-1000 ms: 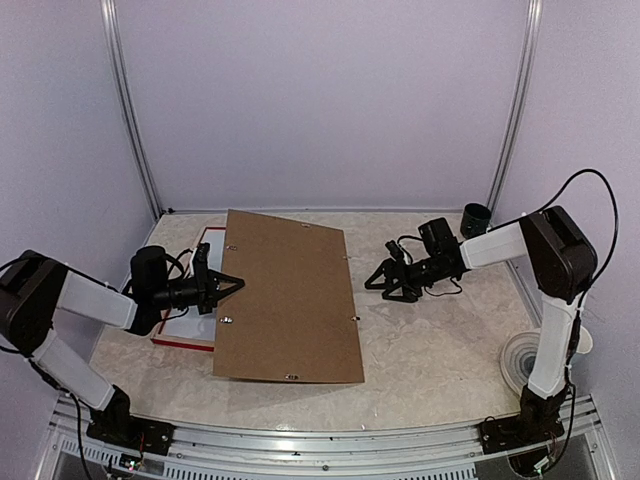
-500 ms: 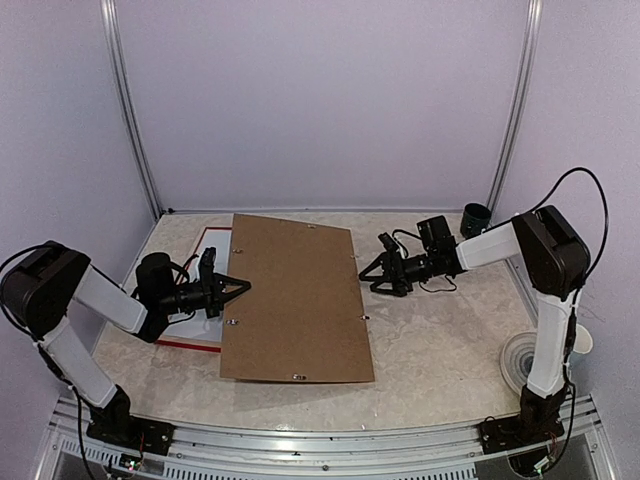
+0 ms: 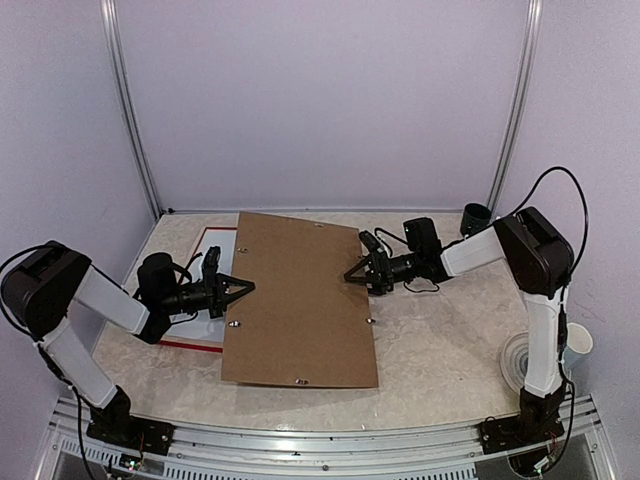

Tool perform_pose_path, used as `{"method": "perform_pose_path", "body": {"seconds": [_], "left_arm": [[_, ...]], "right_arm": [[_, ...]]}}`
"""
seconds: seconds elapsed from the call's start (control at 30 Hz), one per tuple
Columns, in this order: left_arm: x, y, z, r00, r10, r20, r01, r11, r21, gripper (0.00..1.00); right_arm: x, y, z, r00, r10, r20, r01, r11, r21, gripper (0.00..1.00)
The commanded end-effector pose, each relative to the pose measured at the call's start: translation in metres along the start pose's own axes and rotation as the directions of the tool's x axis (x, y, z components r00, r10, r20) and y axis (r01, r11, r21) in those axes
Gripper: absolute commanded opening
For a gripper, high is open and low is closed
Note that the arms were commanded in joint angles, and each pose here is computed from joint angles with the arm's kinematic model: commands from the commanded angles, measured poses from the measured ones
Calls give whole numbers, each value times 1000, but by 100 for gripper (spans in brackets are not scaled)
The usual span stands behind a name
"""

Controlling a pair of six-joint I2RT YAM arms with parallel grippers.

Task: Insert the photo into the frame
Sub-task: Pass from the left arm to the right

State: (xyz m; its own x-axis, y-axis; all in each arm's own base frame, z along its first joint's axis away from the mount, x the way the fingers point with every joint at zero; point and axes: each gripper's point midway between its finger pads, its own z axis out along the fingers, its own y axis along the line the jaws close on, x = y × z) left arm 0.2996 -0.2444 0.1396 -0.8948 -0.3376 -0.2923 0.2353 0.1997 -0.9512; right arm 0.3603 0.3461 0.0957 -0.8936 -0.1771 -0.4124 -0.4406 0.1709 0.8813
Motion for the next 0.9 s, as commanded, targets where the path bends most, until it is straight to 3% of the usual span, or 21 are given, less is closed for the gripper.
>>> {"method": "perform_pose_path", "body": {"seconds": [0.0, 0.27, 0.5, 0.7, 0.87], "left_arm": [[-9, -35, 3, 994, 108, 15, -109, 989, 102, 0], [-10, -31, 1, 994, 107, 25, -109, 990, 89, 0], [-12, -29, 2, 993, 116, 30, -118, 990, 81, 0], [-12, -25, 2, 991, 129, 30, -131, 990, 58, 4], [-14, -24, 2, 984, 172, 34, -173, 984, 32, 7]], "right_arm": [[3, 29, 10, 997, -76, -30, 72, 991, -116, 68], [13, 49, 2, 995, -93, -22, 88, 981, -175, 37], [10, 75, -7, 989, -145, 1, 142, 966, -214, 17], [-1, 99, -14, 977, -211, 33, 213, 953, -214, 15], [-10, 97, -14, 959, -280, 39, 282, 953, -110, 18]]}}
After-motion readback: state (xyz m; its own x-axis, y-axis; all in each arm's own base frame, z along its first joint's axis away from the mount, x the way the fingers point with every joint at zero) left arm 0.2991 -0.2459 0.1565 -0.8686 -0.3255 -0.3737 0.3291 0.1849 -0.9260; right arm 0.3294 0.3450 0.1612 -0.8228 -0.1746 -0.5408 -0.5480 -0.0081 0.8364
